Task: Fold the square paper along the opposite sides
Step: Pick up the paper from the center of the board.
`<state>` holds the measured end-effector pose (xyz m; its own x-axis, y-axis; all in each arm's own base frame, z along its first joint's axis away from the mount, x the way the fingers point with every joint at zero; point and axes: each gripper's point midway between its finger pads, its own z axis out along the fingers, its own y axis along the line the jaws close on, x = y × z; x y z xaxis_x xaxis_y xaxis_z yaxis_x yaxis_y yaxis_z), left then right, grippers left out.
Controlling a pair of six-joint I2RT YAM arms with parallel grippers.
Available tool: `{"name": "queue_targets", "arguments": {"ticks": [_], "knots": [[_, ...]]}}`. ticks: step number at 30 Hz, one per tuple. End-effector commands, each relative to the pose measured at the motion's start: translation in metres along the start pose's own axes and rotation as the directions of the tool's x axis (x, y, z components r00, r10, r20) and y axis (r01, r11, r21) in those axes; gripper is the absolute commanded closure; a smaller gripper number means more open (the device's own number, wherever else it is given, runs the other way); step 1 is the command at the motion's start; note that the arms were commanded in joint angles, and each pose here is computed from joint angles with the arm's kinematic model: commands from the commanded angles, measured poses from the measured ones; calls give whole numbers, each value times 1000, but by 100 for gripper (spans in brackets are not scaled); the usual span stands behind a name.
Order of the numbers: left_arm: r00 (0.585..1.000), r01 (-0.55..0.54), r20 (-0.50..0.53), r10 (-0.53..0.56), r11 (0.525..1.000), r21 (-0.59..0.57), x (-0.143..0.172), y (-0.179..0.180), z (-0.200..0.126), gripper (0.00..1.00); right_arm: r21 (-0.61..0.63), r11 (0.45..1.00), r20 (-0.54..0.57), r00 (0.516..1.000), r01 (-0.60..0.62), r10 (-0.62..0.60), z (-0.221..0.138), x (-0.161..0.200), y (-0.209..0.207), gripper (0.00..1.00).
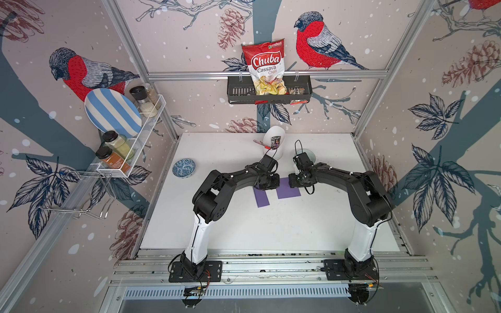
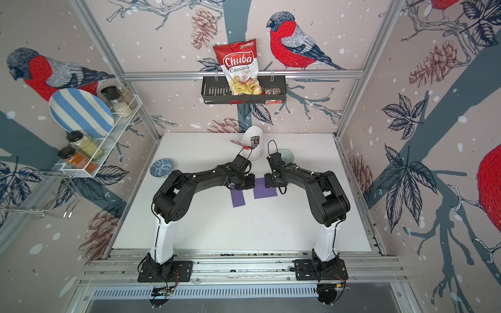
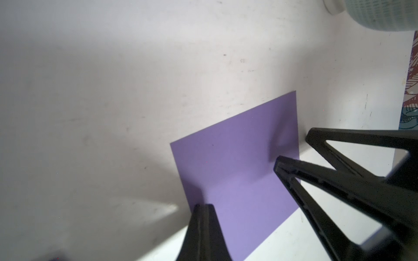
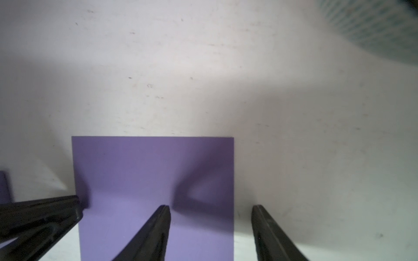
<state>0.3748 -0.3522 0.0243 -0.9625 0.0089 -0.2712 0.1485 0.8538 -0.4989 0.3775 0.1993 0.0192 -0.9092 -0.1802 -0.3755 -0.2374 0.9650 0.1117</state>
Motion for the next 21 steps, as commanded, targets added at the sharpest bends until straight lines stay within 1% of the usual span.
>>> {"name": "queue_targets", "arguments": {"ticks": [1, 8, 21], "knots": [[1000, 2, -31, -4, 998, -63, 10, 14, 2, 100, -18, 1000, -67, 998, 1, -2, 7, 18, 4, 38], [999, -3, -33, 1, 998, -64, 11, 15, 3, 100, -88, 996, -80, 997, -3, -5, 10, 27, 16, 38], [1000, -14, -28, 12, 998, -67, 10, 15, 4, 100, -161, 987, -85, 996, -2, -12, 4, 33, 28, 41]]}}
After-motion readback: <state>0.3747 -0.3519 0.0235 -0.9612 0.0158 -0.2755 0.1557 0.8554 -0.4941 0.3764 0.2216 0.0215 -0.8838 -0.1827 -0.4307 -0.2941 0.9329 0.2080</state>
